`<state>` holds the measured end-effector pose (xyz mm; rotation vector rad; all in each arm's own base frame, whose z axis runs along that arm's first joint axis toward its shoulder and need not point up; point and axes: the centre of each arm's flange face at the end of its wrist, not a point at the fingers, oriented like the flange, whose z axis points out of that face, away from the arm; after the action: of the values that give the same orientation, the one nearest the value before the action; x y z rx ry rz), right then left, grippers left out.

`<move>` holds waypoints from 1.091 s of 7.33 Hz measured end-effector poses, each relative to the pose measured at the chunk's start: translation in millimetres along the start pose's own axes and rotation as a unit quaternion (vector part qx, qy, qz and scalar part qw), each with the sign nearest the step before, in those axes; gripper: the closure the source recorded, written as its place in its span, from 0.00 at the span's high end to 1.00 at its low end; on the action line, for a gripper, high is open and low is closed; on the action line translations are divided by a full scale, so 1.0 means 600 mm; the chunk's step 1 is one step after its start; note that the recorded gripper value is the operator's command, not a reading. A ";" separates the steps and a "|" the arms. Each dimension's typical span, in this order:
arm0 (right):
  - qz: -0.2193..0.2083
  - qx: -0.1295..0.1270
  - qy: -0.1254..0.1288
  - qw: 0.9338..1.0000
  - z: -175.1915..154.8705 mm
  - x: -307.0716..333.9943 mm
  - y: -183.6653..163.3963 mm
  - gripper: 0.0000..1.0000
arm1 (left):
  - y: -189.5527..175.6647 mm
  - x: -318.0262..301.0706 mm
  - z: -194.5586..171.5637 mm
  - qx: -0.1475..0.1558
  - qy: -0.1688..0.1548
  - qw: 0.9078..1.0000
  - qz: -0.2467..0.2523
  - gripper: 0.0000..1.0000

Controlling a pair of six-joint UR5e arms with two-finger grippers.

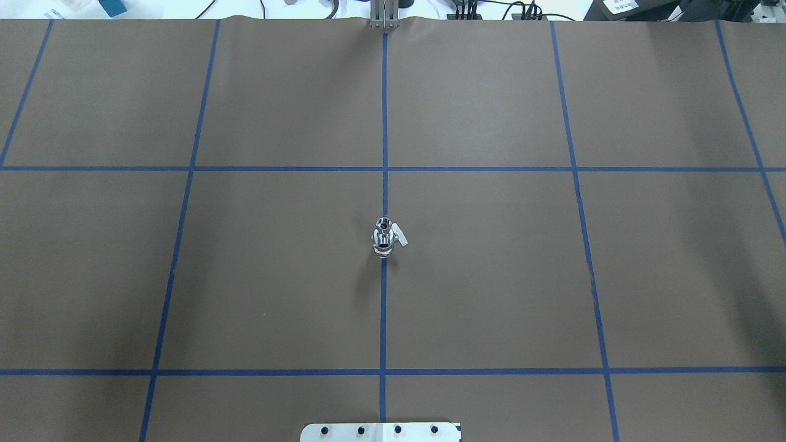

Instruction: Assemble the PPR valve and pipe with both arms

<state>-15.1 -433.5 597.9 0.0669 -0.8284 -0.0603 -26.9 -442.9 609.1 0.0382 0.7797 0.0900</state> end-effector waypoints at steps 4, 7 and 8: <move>0.019 -0.011 0.005 1.000 -0.007 0.009 -0.012 0.99 | -0.003 -0.005 0.006 -0.002 0.001 1.000 -0.001 1.00; 0.017 -0.022 0.009 1.000 -0.015 0.024 -0.009 0.99 | -0.003 -0.007 0.009 -0.003 0.001 1.000 -0.001 1.00; 0.016 -0.023 0.011 1.000 -0.019 0.028 -0.008 0.99 | -0.004 -0.006 0.007 -0.002 0.001 1.000 0.000 1.00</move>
<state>4.5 -439.4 601.9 0.0114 -0.8056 -0.0475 -26.0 -445.8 614.5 0.0351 0.7816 0.0913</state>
